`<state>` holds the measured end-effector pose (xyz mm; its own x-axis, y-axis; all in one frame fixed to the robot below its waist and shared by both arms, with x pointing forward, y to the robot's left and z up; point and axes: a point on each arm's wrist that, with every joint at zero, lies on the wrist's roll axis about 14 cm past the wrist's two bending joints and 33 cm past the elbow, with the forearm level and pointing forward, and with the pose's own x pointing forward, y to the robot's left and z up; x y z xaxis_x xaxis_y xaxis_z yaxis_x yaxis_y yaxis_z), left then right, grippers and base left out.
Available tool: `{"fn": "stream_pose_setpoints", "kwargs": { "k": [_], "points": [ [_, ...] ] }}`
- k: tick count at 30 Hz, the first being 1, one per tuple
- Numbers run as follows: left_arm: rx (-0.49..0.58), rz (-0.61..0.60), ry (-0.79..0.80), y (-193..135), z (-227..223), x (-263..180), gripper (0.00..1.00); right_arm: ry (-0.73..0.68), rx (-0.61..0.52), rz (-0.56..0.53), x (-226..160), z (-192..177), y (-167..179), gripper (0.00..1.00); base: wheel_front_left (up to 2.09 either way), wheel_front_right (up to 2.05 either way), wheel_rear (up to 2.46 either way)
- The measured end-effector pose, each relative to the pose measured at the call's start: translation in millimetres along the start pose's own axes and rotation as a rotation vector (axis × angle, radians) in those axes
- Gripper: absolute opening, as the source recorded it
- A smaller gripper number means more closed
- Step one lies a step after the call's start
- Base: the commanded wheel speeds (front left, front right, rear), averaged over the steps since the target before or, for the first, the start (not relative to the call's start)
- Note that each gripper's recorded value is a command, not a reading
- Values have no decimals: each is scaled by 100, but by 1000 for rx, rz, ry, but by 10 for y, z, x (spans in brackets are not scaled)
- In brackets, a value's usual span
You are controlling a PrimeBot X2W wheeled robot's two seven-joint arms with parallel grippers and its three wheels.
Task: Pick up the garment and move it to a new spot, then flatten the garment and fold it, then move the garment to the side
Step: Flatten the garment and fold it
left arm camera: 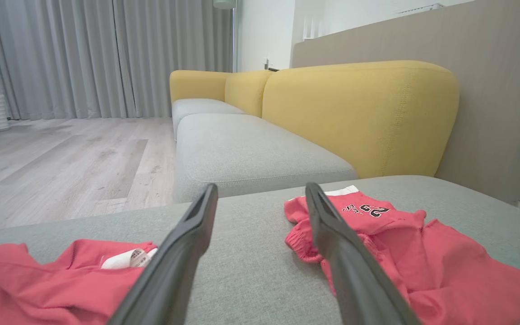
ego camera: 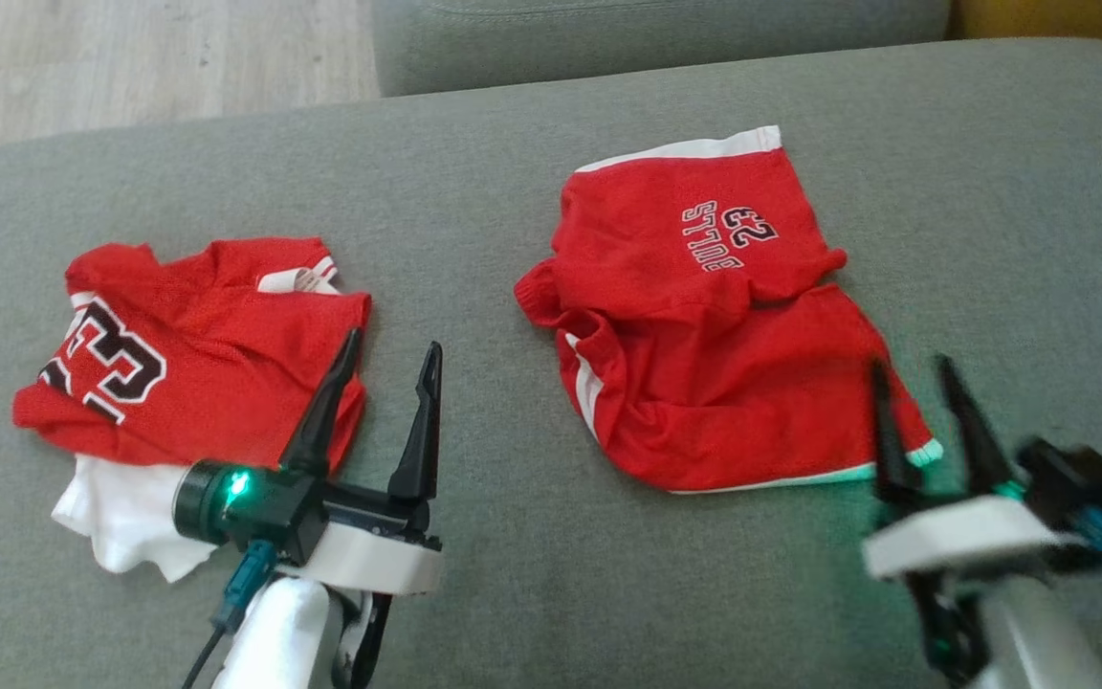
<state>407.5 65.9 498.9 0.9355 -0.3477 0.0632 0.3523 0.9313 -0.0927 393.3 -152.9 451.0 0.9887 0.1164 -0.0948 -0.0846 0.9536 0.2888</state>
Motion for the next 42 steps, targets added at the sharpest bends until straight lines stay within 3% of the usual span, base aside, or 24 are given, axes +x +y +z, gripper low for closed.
{"fn": "stream_pose_setpoints", "kwargs": {
  "k": [3,6,14,22,34,35,36,37,42],
  "points": [
    [-3,-9,2,-25,-12,18,100,-1,-49,-126,-219,-23,-408,100,0,0,0],
    [-2,-19,8,-38,-36,25,100,20,-31,-180,-342,-104,-558,100,0,0,0],
    [-2,-22,20,-28,-75,18,100,5,-5,-186,-311,-85,-547,100,0,0,0],
    [5,-8,16,11,-52,-17,100,192,-41,-254,-490,-565,-768,100,0,0,0],
    [-2,8,35,61,-124,-32,100,297,-55,-231,-285,-780,-726,100,0,0,0],
    [-2,9,36,66,-128,-33,100,304,-55,-227,-276,-799,-713,79,0,0,0],
    [-2,10,38,70,-133,-34,100,306,-55,-224,-261,-802,-708,25,0,0,0],
    [-3,11,39,73,-137,-34,100,305,-57,-223,-246,-798,-708,0,0,0,0],
    [-3,10,39,71,-140,-27,100,289,-62,-252,-227,-746,-797,0,0,0,0]
  ]
}}
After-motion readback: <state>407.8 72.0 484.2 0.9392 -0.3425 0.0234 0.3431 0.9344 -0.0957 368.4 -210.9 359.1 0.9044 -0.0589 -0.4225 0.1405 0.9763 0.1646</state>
